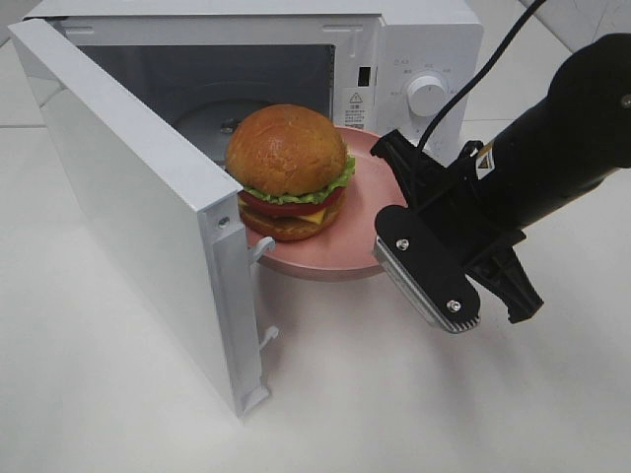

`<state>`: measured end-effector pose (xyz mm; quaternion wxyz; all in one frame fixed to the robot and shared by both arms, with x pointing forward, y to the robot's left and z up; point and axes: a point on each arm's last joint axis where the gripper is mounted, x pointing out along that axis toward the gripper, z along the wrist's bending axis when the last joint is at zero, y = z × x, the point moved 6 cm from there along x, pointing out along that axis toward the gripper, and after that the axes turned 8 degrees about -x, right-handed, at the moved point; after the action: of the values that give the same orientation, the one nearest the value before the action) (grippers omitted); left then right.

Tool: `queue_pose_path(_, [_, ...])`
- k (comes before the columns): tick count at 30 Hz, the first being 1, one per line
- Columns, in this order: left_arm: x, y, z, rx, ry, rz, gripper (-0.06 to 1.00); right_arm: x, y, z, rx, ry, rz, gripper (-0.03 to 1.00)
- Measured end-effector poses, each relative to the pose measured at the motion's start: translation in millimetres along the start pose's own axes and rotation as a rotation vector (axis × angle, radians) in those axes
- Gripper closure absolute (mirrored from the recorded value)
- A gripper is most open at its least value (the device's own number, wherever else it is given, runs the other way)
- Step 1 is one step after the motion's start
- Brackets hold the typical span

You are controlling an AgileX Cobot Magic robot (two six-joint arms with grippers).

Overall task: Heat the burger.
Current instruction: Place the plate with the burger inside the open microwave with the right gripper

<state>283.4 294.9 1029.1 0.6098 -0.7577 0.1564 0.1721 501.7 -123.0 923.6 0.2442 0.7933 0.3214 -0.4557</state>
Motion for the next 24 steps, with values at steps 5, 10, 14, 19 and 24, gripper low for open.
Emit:
queue_pose_path(5, [0, 0, 0, 0.0, 0.0, 0.0, -0.03, 1, 2, -10, 0.007, 0.01, -0.002, 0.94])
queue_pose_path(10, [0, 0, 0, 0.0, 0.0, 0.0, -0.03, 2, 2, -19, 0.032, 0.021, -0.018, 0.94])
queue_pose_path(14, [0, 0, 0, 0.0, 0.0, 0.0, -0.03, 5, -1, -26, 0.032, 0.022, -0.031, 0.94])
queue_pose_path(19, [0, 0, 0, 0.0, 0.0, 0.0, -0.03, 11, -6, -34, 0.019, 0.016, -0.045, 0.94])
queue_pose_path(24, [0, 0, 0, 0.0, 0.0, 0.0, -0.03, 19, -8, -42, 0.007, 0.01, -0.053, 0.94])
